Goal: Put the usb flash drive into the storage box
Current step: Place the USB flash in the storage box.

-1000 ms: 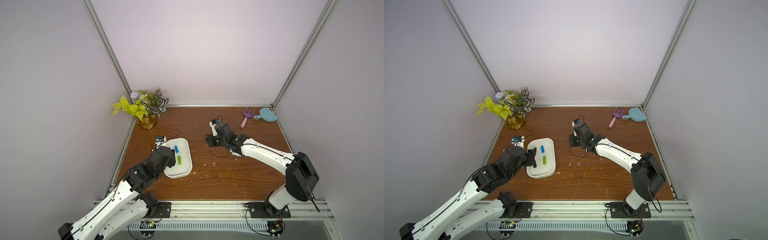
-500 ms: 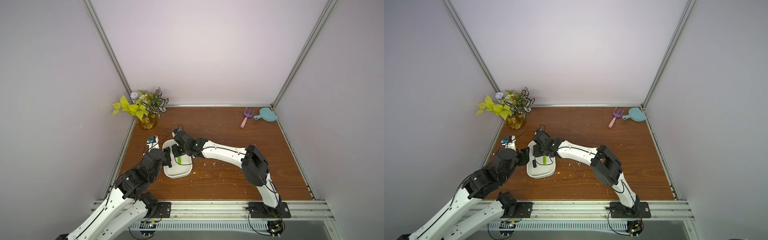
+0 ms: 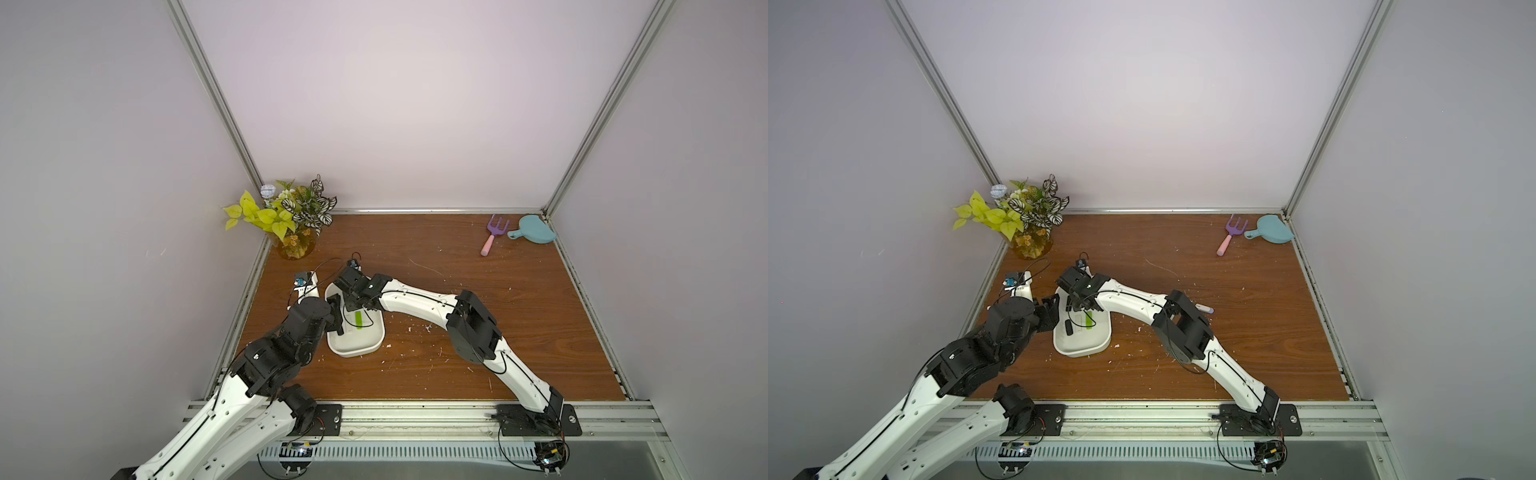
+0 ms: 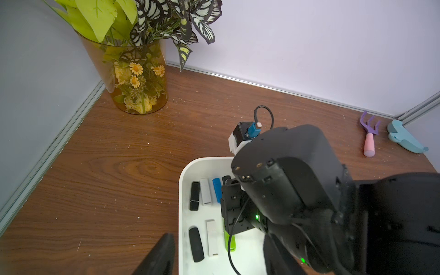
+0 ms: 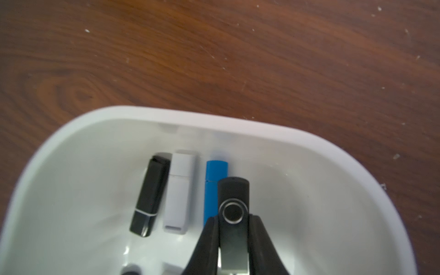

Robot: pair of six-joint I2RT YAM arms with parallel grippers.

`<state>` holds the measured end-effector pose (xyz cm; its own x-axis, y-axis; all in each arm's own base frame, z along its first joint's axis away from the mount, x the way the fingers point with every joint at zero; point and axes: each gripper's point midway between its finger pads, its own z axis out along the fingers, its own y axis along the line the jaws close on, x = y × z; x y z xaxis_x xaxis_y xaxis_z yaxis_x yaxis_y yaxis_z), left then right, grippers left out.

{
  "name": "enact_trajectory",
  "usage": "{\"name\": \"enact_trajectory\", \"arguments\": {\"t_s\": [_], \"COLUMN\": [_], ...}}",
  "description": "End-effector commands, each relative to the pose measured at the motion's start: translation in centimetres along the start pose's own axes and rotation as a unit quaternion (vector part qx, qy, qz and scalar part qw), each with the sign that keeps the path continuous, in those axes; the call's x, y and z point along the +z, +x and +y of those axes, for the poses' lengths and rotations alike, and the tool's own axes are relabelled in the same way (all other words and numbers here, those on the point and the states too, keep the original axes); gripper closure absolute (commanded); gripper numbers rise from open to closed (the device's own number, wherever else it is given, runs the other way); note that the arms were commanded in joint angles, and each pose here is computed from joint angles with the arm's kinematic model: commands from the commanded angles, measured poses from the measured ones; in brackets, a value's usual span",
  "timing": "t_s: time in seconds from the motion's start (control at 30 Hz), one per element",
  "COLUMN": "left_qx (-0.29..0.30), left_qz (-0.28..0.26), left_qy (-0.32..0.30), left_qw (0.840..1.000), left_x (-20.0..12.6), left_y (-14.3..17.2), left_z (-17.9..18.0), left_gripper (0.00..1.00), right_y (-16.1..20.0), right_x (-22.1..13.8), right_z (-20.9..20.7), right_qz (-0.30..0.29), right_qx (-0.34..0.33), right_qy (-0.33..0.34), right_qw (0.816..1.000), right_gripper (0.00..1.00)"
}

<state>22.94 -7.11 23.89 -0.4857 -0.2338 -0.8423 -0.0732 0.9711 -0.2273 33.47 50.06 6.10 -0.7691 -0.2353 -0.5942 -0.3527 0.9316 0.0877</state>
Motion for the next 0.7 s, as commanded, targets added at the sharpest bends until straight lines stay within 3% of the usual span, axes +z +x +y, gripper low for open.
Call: {"name": "enact_trajectory", "arguments": {"t_s": [0.0,0.67], "left_qx": [0.005,0.007], "left_qz": [0.006,0.01], "left_qy": [-0.019,-0.018], "left_qw": [1.0,1.0], "left_x": [0.3,0.4], "left_y": [0.5,0.6], "left_z": [0.8,0.7], "left_gripper": [0.41,0.41], "right_y": [-2.2,-1.9], "right_x": [-1.5,0.4], "right_z": [-1.0,-1.3], "right_qz": [-0.026,-0.009], "right_qx": [0.005,0.014], "right_qy": [0.023,0.02], "right_qw": [0.999,1.0], "right_gripper": [0.98,0.9]}}
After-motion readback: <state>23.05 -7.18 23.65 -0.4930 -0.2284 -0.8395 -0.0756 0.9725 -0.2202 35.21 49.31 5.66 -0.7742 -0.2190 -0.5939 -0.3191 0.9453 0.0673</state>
